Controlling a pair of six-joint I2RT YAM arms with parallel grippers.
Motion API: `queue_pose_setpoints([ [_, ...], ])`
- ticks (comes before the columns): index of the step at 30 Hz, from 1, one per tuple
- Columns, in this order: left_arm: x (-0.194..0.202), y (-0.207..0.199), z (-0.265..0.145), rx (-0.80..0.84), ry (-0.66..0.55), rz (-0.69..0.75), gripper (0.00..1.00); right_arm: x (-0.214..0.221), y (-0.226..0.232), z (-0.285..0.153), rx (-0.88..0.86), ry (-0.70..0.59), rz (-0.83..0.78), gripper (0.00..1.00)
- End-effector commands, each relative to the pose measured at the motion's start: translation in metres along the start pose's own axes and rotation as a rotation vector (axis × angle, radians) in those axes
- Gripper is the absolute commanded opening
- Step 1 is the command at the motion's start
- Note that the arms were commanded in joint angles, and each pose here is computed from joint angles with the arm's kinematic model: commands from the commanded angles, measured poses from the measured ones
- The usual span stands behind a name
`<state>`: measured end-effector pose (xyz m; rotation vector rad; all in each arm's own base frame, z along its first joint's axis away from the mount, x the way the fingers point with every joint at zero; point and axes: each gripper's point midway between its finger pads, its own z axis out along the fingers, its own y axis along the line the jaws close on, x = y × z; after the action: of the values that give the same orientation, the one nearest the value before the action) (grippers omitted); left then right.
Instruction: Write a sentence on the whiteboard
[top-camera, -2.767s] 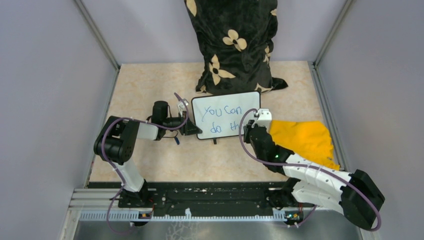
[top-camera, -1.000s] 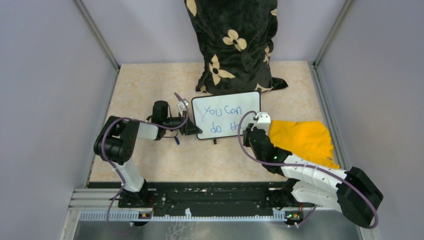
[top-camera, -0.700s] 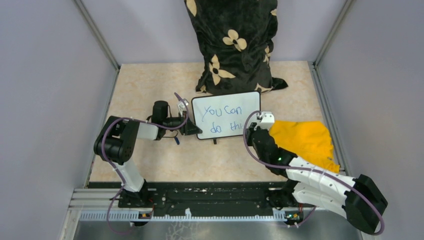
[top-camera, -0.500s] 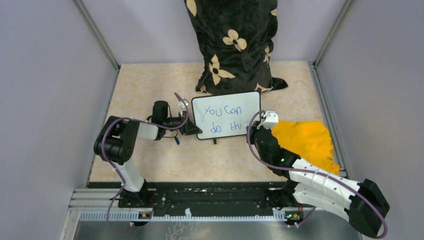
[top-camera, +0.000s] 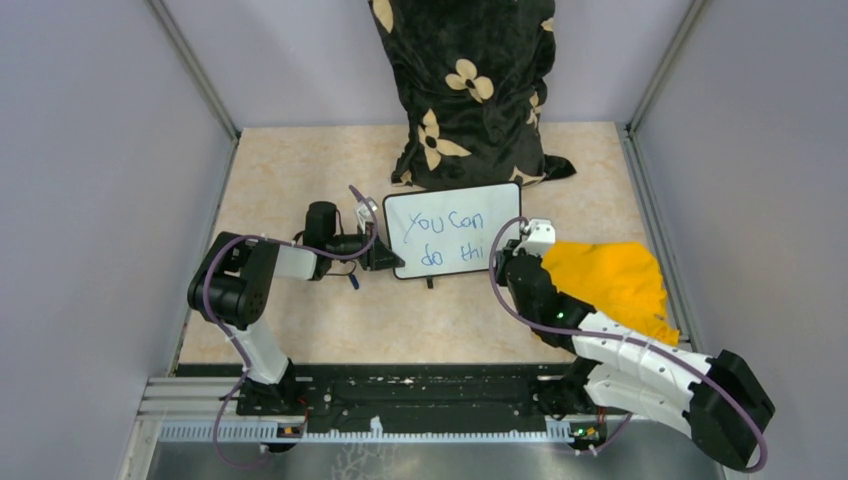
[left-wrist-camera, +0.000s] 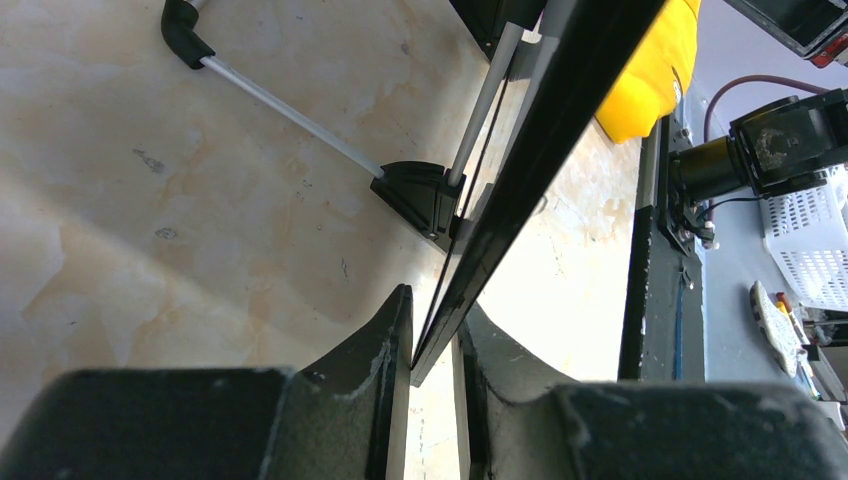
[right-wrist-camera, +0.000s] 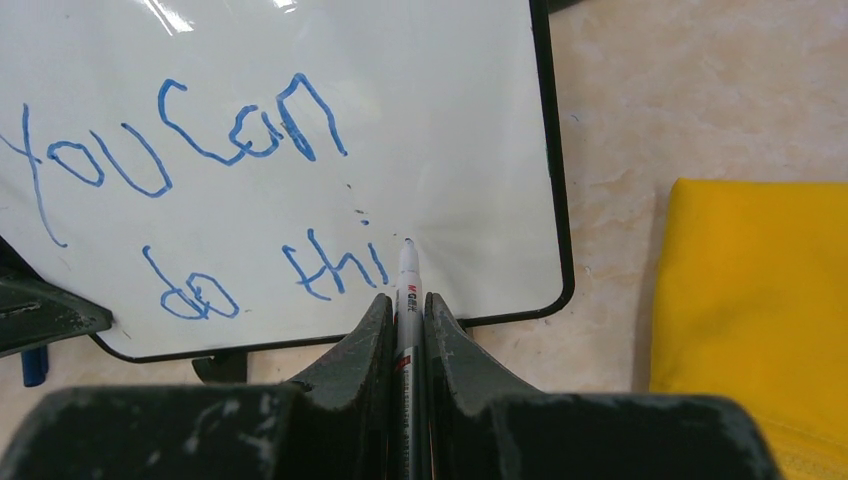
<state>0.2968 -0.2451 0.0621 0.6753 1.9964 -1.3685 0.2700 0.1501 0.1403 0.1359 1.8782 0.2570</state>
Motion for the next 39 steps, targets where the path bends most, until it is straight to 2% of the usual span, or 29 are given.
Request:
queue_pose_setpoints([
  [1, -0.001, 0.008, 0.004, -0.018, 0.004, 0.03, 0.26, -0.034, 0.014, 0.005, -0.017, -0.083, 0.072, 0.0],
  [25, 0.0, 0.007, 0.004, -0.017, 0.006, 0.029, 0.26, -0.027, 0.018, 0.016, -0.03, -0.055, 0.054, 0.0],
  [39, -0.001, 0.008, 0.004, -0.019, 0.004, 0.031, 0.26, -0.006, 0.014, 0.016, -0.036, 0.006, 0.043, 0.0],
])
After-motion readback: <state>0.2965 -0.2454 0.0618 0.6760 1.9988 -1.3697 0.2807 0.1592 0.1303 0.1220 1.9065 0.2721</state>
